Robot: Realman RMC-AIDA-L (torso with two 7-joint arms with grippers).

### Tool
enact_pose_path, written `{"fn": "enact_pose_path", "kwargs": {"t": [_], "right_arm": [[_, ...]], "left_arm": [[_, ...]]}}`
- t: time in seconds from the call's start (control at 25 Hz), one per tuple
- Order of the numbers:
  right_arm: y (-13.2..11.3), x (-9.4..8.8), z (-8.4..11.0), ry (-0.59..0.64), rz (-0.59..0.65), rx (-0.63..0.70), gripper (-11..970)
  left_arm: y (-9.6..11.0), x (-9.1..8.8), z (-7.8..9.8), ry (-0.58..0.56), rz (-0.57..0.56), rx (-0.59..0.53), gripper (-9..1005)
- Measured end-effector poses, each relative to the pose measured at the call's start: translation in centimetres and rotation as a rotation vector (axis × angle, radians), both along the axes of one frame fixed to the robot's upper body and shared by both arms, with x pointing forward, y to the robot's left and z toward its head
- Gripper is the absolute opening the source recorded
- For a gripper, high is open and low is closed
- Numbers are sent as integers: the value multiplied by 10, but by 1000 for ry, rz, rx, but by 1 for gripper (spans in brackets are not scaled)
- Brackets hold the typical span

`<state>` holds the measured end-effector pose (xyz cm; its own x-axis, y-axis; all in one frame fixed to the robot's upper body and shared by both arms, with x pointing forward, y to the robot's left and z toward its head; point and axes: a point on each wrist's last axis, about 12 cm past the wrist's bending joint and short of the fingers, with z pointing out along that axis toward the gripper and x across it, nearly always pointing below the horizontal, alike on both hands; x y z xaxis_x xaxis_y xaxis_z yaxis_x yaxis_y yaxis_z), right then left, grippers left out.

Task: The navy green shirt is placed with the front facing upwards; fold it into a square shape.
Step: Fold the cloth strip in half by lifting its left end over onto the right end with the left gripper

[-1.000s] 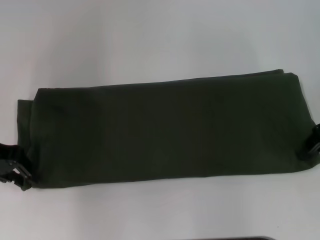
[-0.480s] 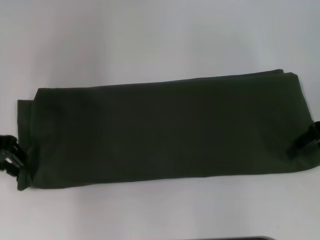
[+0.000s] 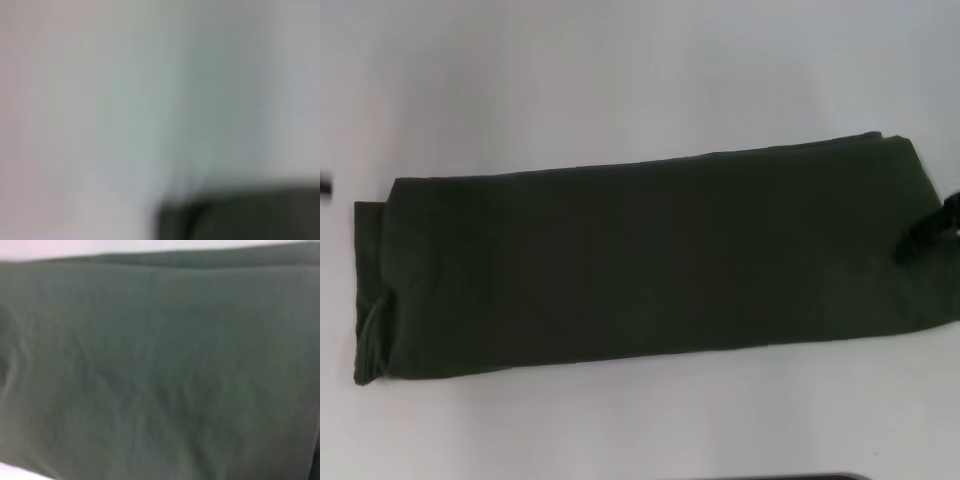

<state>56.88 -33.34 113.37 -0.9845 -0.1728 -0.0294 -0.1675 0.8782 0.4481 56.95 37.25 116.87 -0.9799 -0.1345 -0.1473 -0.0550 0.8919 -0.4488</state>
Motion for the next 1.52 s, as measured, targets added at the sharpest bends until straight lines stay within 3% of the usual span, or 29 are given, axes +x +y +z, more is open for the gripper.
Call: {"fn": "enact_pose_path", "kwargs": {"t": [0.16,0.36,0.64,0.96,1.2,1.52], "right_arm": [[-1,6,6,-27,-20,10,867],[-2,13,10,-67,-41,7,867],[-7,15,16,-55,-54,-24,865],[-27,20,36,-197,-180,53,863],[-26,24,45,-376,-223,264,865],[-16,25,44,-508,-244,516,866]], "left_arm": [[1,9,3,-251,43,-187,273],[-11,17,-9,-392,37,-339,274],[-11,26,-9,-430,89,-348,305],[-9,28,-5,-533,87,-367,352],[-26,28,-5,-663,-7,-418,388],[-46,33,-13,-641,-29,-422,625]]}}
